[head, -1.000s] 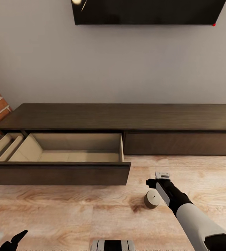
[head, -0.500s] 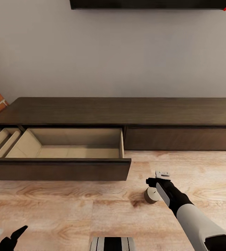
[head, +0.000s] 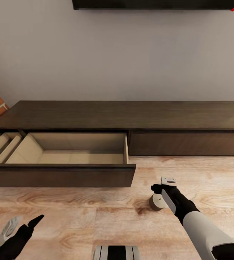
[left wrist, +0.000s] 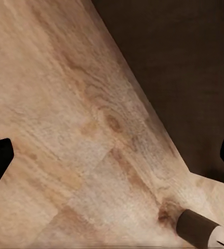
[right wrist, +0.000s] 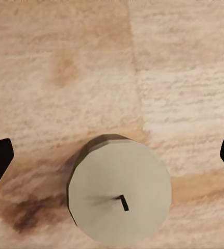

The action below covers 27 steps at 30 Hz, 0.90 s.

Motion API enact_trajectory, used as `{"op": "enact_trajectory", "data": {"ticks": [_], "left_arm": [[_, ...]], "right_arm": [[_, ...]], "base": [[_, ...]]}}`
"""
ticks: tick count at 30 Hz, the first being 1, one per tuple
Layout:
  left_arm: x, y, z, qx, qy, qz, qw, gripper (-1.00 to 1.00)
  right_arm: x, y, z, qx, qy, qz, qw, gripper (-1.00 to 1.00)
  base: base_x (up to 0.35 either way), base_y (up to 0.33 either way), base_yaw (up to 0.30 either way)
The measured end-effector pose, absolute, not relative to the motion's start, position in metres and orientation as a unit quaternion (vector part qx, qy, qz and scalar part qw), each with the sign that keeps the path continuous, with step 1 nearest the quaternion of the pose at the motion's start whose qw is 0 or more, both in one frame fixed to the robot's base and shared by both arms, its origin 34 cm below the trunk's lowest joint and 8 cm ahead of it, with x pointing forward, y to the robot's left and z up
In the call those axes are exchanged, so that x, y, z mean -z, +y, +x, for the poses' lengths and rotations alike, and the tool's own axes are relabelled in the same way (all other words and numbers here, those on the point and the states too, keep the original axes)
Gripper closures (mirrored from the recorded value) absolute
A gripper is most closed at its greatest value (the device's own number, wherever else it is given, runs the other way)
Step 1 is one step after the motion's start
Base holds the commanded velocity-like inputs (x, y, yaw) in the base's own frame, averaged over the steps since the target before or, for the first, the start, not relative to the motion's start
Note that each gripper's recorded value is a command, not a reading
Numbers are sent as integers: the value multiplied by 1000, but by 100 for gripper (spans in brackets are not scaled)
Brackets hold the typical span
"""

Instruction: Place each of the two pumpkins and all three candles from the living room inside a cabinet in the living room (use any cabinet), then make sure every cabinet is closed, and position the cauldron so it is next to a table in the living room.

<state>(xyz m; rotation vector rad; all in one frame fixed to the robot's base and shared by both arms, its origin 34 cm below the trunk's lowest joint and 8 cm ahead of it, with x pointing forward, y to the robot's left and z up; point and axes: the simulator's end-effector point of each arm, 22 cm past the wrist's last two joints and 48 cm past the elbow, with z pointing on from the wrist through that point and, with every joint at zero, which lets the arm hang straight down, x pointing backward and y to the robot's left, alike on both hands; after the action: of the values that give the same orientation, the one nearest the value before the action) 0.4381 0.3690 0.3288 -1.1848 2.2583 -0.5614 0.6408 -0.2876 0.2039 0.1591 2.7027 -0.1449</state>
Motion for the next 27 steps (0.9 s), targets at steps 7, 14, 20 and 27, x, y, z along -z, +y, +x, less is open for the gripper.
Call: {"op": "enact_trajectory", "data": {"ticks": [7, 14, 20, 27], "left_arm": [[-314, 355, 429, 212, 841, -437, 238, -100], [-303, 352, 422, 207, 845, -440, 222, -100], [-293, 353, 416, 199, 849, -443, 210, -100], [-282, 353, 409, 190, 853, -445, 197, -100]], "right_arm": [[-189, -288, 632, 53, 977, 57, 199, -100], [-172, -288, 623, 54, 980, 56, 184, -100], [-158, -288, 613, 55, 982, 56, 169, -100], [-141, -289, 603, 56, 985, 56, 155, -100]], "base": [[0, 0, 0], [0, 0, 0], [0, 0, 0], [0, 0, 0]]}}
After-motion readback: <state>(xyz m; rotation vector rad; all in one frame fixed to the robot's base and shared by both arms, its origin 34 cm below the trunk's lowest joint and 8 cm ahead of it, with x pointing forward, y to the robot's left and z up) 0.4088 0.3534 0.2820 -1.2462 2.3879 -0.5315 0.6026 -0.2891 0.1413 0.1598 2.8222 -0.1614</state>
